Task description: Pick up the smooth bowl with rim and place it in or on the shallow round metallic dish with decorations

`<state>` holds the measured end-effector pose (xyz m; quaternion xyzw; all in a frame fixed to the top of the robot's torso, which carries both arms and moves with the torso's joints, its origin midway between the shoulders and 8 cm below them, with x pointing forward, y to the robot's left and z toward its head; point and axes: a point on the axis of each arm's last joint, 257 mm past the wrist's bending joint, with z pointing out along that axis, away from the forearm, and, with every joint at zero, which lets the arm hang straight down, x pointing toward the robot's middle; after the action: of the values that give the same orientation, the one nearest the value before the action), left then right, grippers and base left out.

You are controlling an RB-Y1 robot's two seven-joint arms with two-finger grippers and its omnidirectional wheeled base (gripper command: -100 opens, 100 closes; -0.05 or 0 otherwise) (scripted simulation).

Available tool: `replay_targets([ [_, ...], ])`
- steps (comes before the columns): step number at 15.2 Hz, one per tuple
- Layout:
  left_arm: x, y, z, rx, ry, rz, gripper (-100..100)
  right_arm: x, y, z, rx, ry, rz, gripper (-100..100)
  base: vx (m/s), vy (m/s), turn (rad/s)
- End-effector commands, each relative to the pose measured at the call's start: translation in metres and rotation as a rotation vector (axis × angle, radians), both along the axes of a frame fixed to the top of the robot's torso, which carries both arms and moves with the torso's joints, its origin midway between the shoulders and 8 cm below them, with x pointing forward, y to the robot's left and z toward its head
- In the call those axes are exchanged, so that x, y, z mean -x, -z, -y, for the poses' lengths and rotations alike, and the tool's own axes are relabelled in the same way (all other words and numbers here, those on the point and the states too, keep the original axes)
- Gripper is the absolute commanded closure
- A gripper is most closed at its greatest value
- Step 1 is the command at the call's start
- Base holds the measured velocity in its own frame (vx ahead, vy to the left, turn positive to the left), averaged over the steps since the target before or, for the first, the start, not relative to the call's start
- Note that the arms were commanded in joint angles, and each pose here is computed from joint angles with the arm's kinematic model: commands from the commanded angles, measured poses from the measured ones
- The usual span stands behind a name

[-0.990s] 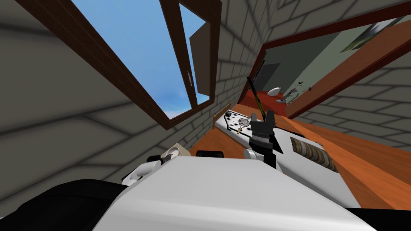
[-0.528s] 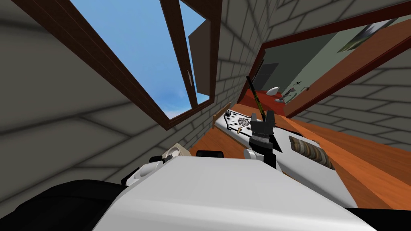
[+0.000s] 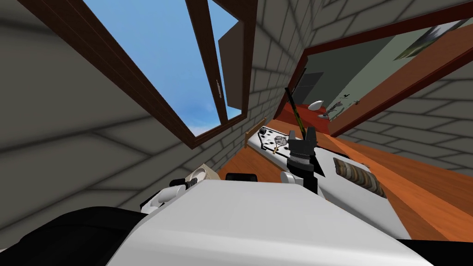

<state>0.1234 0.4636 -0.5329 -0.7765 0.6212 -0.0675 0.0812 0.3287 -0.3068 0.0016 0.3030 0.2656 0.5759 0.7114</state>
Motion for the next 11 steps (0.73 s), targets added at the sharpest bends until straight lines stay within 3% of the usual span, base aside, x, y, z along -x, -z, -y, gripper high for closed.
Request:
replay_targets([
  [1, 0.002, -0.006, -0.003, 0.008, -0.024, -0.004, 100, 0.0, 0.0, 0.0, 0.0, 0.0, 0.0, 0, -0.171, -0.048, 0.045],
  [11, 0.006, -0.036, -0.014, 0.05, -0.132, -0.019, 100, 0.0, 0.0, 0.0, 0.0, 0.0, 0.0, 0, -0.202, -0.051, 0.05],
])
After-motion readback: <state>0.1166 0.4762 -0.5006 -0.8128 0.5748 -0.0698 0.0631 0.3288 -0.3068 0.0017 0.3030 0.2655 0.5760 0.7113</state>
